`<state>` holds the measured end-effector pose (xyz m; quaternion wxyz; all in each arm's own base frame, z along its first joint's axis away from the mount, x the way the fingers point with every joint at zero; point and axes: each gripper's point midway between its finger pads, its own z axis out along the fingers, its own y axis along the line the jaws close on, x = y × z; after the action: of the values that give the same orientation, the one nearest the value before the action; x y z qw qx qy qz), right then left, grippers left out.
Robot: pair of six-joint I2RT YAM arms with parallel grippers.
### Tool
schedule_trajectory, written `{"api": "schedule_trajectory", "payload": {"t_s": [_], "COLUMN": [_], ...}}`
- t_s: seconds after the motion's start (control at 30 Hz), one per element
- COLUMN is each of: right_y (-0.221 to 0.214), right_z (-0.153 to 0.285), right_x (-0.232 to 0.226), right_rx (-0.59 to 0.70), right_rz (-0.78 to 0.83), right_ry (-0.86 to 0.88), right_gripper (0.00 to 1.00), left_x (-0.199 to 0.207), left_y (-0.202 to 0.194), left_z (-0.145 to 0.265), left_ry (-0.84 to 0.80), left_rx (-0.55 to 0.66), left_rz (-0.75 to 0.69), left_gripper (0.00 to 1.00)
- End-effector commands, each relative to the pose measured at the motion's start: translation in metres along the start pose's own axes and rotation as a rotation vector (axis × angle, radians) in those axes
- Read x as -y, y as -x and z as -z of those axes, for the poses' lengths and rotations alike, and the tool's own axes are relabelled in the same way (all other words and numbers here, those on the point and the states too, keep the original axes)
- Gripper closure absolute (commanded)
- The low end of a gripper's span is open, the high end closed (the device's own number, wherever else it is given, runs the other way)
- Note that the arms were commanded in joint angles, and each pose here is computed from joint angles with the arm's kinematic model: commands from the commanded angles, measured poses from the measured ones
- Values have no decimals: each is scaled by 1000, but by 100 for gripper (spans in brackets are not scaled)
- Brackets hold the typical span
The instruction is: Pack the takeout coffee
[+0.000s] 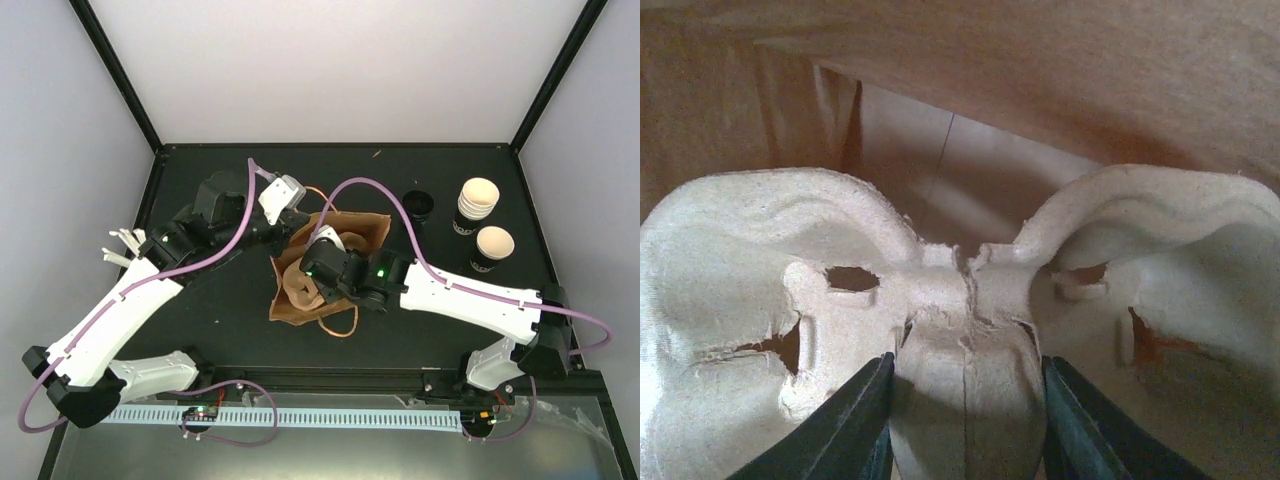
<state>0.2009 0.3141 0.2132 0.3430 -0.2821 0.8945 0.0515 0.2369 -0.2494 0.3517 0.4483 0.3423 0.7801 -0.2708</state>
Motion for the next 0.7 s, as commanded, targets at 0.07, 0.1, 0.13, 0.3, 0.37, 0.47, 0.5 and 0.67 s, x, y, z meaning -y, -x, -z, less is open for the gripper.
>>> {"api": "schedule_trajectory", "payload": {"t_s": [0.07,0.1,0.13,0.3,0.37,0.47,0.5,0.67], "right_y": [9,9,8,-2,-4,-7,-8,-14], "right_z": [13,11,8,-7,-10,-14,-16,-25], "right_x": [6,8,10,13,12,11,12,15], "right_rx": [-20,-26,-32,-65,-75,-85,-86,-91], "right_rz": [-58,-64,-71,-95,-109,-119,-120,-125], "right_ry": [15,9,2,-32,-33,-41,-44,-63], "right_gripper": [60,60,60,60,60,60,60,60], "left_x": [12,13,14,15,16,18,19,20], "left_y": [17,17,16,17,18,20,20,22], "left_z": [10,10,9,10,10,11,11,12], "left_ry": [-37,-40,-43,-43,-46,-49,-51,-52], "left_rx": [59,62,63,74,79,85,87,92], "left_rz": [-1,0,1,16,19,18,17,29], "left_gripper": [99,99,98,98,98,98,99,98]}}
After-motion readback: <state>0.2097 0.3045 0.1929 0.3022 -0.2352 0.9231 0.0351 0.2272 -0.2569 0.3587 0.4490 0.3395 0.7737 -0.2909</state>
